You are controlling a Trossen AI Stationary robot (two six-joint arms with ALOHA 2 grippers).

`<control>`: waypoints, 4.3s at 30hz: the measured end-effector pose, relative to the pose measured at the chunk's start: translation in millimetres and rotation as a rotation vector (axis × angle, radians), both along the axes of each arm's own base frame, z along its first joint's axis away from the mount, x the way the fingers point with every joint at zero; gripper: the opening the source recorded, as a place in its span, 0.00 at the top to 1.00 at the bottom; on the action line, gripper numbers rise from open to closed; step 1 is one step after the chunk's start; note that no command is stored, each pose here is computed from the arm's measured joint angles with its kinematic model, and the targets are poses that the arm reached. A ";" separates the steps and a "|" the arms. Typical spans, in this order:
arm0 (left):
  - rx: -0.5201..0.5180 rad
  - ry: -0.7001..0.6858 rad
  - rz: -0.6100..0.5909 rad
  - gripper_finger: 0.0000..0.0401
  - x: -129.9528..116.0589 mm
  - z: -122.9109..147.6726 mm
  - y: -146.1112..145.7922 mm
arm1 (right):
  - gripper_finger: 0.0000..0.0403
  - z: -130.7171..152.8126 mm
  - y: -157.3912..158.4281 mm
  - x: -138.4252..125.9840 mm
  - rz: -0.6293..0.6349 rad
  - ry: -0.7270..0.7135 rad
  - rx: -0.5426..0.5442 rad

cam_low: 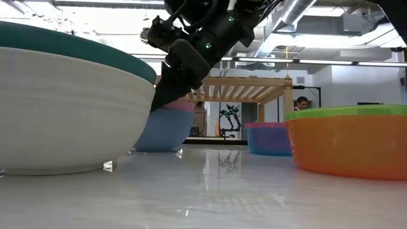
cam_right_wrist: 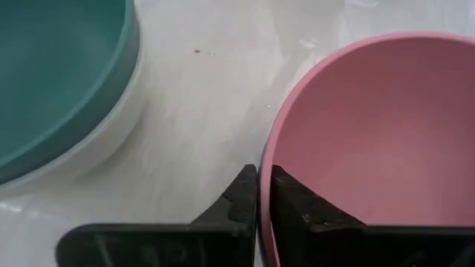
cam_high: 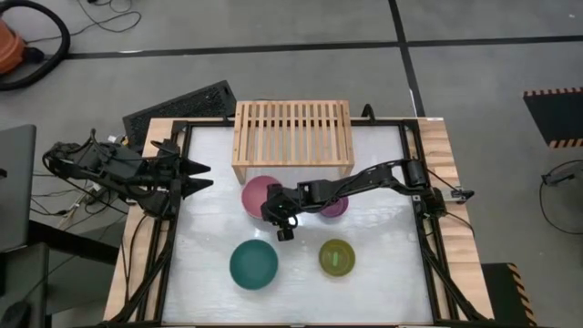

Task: Place and stack bowls onto a shelf
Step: Put the pink bowl on the shelf

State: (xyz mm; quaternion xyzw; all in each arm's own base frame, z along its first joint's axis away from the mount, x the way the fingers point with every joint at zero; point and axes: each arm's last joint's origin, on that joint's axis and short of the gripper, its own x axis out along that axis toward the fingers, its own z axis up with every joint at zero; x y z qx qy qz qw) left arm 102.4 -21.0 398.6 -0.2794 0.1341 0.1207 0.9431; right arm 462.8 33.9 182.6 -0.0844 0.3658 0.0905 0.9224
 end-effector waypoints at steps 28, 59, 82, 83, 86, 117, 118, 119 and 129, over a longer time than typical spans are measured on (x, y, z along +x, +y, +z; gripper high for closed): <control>0.007 0.020 0.000 0.33 -0.6 -1.8 0.2 | 0.84 5.1 -8.2 0.3 -0.067 -0.006 0.091; 0.014 0.020 0.017 0.33 -0.6 -2.0 0.7 | 0.93 122.7 19.3 9.3 0.120 -0.051 0.139; 0.033 0.012 0.073 0.33 -1.0 -1.6 2.4 | 0.93 167.6 -94.2 -9.0 -0.405 0.060 -0.114; 0.033 0.012 0.074 0.33 -1.0 -1.6 2.4 | 0.93 168.1 -94.1 -7.3 -0.397 0.040 -0.103; 0.034 0.012 0.073 0.33 -0.9 -1.7 2.4 | 0.93 169.0 -95.1 -4.6 -0.396 0.002 -0.093; 0.034 0.012 0.073 0.33 -1.0 -1.7 2.4 | 0.93 167.4 -116.2 -2.2 -0.364 -0.057 0.011; 0.034 0.012 0.073 0.33 -1.0 -1.6 2.4 | 0.93 162.9 -116.3 -0.6 -0.366 -0.058 0.013; 0.034 0.012 0.073 0.33 -1.0 -1.6 2.4 | 0.93 158.4 -116.4 0.3 -0.371 -0.052 0.019; 0.034 0.012 0.073 0.33 -1.0 -1.6 2.5 | 0.91 153.2 -111.7 1.6 -0.356 -0.036 0.008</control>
